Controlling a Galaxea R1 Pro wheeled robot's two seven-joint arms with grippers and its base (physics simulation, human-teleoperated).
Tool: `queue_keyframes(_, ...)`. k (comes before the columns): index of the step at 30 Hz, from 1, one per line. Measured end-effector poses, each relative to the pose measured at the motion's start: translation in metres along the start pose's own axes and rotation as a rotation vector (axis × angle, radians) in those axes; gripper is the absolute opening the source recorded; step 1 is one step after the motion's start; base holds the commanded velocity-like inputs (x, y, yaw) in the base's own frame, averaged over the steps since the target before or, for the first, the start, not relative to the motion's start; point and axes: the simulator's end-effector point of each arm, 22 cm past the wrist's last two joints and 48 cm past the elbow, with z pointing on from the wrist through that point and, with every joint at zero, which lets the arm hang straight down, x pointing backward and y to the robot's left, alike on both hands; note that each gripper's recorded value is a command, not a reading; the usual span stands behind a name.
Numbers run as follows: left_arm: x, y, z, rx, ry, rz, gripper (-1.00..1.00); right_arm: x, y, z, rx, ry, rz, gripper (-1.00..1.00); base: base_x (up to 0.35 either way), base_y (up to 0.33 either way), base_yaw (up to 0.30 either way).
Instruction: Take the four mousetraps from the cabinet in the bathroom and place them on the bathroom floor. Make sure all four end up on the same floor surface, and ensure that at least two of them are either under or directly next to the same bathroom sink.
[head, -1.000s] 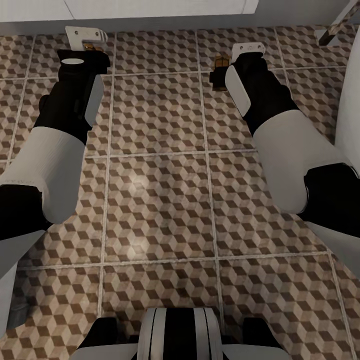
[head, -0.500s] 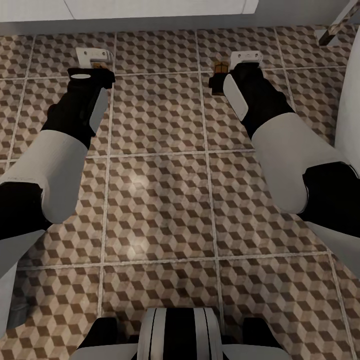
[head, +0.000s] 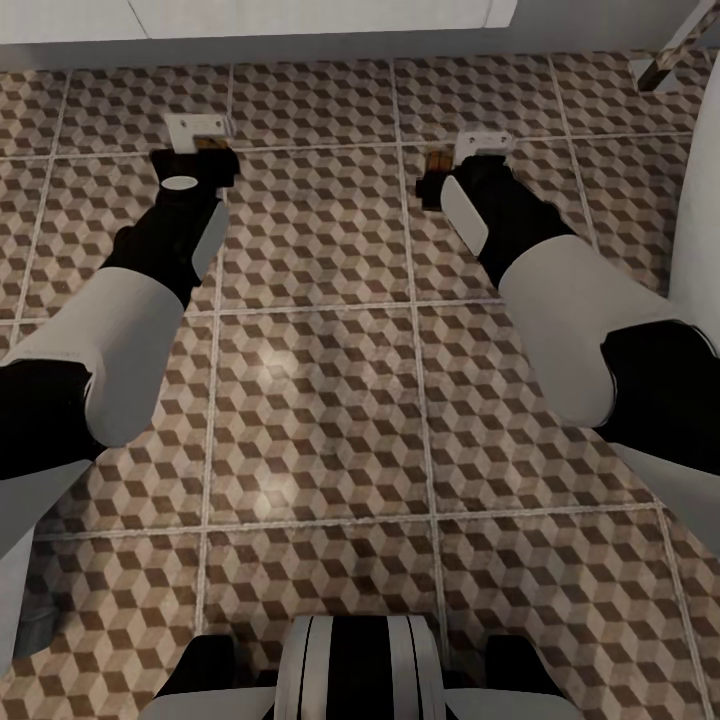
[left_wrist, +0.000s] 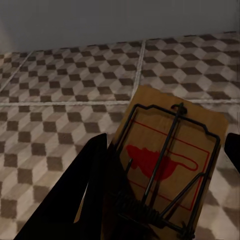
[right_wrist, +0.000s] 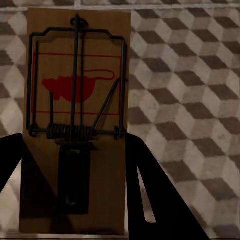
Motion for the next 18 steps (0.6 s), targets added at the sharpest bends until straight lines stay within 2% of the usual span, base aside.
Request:
queue_keyframes(5,0.005,-0.004,0.0,0.005,-0.001,-0.002,-1.0,0.007,-0.001,0.002,0.004,0.011,-0.009,-1.0,0.0,0.0,0.0)
queue_keyframes(12,-0.001,-0.005,0.0,0.007,-0.036,-0.011,-1.0,0.02,-0.002,0.005,0.009,0.035,-0.021,-1.0,0.048,0.0,0.0)
queue_keyframes(18,-0.005,-0.006,-0.001,0.009,-0.052,-0.018,-1.0,0.02,-0.002,0.007,0.01,0.019,-0.014,-1.0,0.11,0.0,0.0)
